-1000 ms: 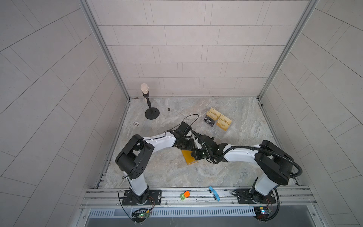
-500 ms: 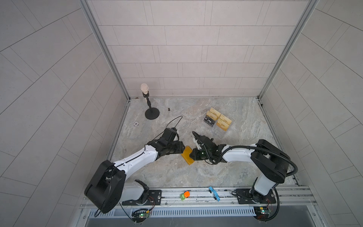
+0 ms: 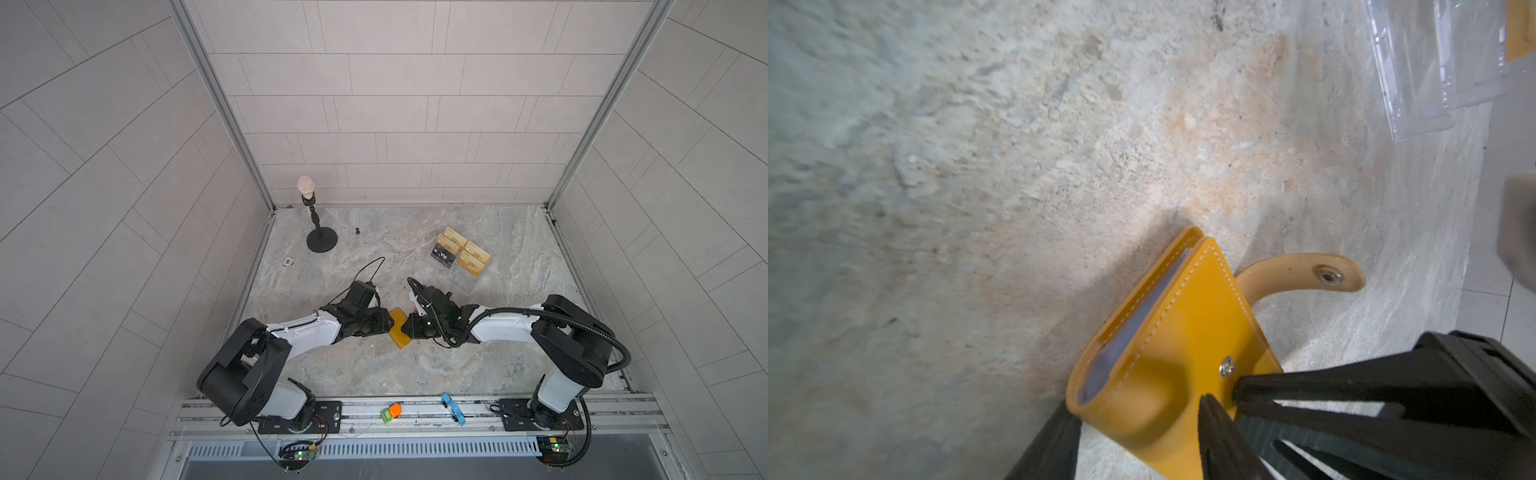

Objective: Insert credit cards into a card holder
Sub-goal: Close the button on the card holder.

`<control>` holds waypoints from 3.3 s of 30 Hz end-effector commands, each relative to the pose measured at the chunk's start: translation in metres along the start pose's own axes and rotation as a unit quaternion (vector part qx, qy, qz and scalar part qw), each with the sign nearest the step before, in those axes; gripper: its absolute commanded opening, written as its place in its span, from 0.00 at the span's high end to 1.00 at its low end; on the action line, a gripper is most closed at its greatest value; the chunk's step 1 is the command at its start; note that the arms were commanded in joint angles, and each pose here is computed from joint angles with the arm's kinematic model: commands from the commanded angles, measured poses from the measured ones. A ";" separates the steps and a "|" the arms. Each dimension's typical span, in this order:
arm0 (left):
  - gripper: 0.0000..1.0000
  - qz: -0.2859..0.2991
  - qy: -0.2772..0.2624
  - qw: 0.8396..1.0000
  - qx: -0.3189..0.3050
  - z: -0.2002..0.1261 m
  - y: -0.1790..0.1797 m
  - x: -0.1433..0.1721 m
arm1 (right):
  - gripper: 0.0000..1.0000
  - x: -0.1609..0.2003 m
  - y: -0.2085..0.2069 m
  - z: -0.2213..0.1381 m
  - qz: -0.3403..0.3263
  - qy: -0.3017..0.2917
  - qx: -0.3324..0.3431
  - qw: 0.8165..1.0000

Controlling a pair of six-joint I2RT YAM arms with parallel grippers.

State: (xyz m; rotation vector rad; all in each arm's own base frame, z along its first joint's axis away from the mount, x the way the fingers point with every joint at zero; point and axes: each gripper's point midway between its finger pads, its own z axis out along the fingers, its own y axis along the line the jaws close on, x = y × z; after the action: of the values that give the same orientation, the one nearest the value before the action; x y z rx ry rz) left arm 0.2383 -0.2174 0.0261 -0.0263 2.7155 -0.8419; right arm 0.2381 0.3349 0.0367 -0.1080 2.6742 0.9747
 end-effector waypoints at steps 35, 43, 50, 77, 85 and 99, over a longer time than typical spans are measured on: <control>0.65 0.027 0.030 0.995 -0.087 0.017 0.012 0.023 | 0.84 0.001 -0.025 -0.012 0.030 0.034 0.044 0.998; 0.73 0.021 0.032 0.989 -0.143 0.019 0.025 0.037 | 0.82 -0.017 -0.008 -0.045 -0.022 0.024 0.067 0.997; 0.73 0.018 0.025 0.981 -0.190 0.024 0.036 0.048 | 0.72 -0.035 -0.024 -0.093 -0.067 -0.014 0.169 0.983; 0.72 0.025 0.014 0.983 -0.183 0.020 0.031 0.047 | 0.75 -0.019 -0.048 -0.064 -0.054 0.036 0.201 0.977; 0.71 0.024 0.014 0.983 -0.181 0.021 0.030 0.047 | 0.79 -0.019 -0.049 -0.062 -0.054 0.040 0.201 0.977; 0.71 0.025 0.017 0.983 -0.179 0.022 0.030 0.048 | 0.77 -0.025 -0.043 -0.064 -0.047 0.027 0.188 0.981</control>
State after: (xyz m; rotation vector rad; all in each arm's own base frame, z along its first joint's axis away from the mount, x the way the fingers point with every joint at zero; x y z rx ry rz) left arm 0.2366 -0.2454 0.0172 -0.0568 2.6773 -0.5404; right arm 0.2478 0.2588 0.0556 -0.1964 2.8438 0.4195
